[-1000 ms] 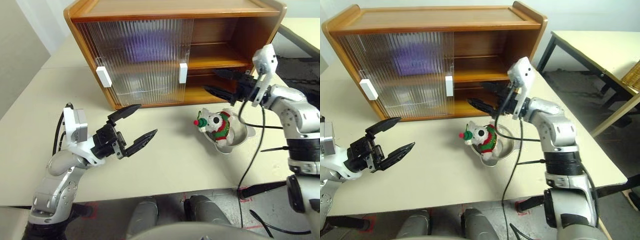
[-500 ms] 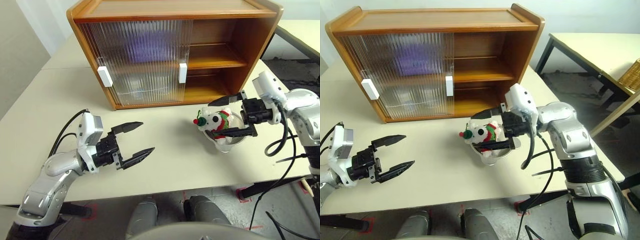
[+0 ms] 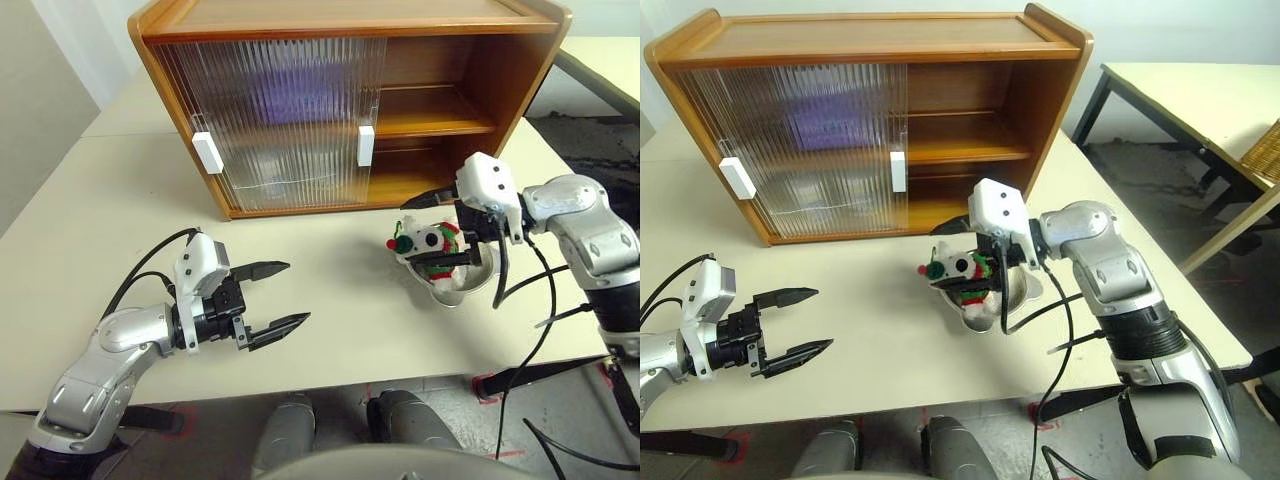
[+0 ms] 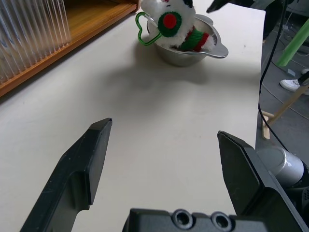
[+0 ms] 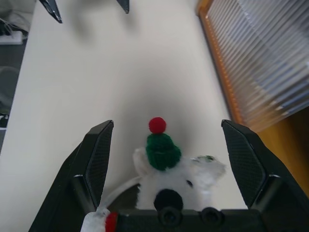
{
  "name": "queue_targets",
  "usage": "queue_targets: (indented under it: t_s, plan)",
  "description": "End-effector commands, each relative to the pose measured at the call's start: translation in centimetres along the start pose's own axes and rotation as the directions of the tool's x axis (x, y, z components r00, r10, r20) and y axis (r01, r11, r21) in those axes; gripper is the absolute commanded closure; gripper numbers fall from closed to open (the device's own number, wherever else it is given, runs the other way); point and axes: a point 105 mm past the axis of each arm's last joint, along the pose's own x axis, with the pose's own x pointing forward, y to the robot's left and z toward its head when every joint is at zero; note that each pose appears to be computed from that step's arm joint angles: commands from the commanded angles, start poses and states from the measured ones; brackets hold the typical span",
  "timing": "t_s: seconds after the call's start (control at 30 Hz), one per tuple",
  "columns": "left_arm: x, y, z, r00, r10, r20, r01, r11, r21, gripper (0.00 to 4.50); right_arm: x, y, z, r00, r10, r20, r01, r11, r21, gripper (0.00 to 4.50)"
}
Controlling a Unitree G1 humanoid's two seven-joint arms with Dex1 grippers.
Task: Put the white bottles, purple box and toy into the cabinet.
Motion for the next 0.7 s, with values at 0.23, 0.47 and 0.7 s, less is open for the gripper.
queue_targets:
  t_s: [0.23, 0.47, 0.7]
  plan:
    - [0.2, -0.5, -0.1, 1.0, -0.019, -0.014, 0.019, 1.0, 0.003, 0.0, 0.8, 0.9, -1.7, 0.998, 0.03, -0.047, -0.029, 1.0, 0.01, 0.02]
    - [0.2, -0.8, 0.2, 0.998, -0.051, -0.025, 0.052, 0.999, 0.015, 0.0, 0.8, 0.7, -3.9, 0.996, -0.007, -0.091, 0.011, 0.999, 0.043, 0.67]
    - [0.4, -0.8, 0.5, 0.998, -0.062, -0.025, 0.063, 0.998, 0.021, 0.0, 1.5, 0.6, -3.8, 0.998, -0.027, -0.06, 0.03, 0.998, 0.051, 3.25]
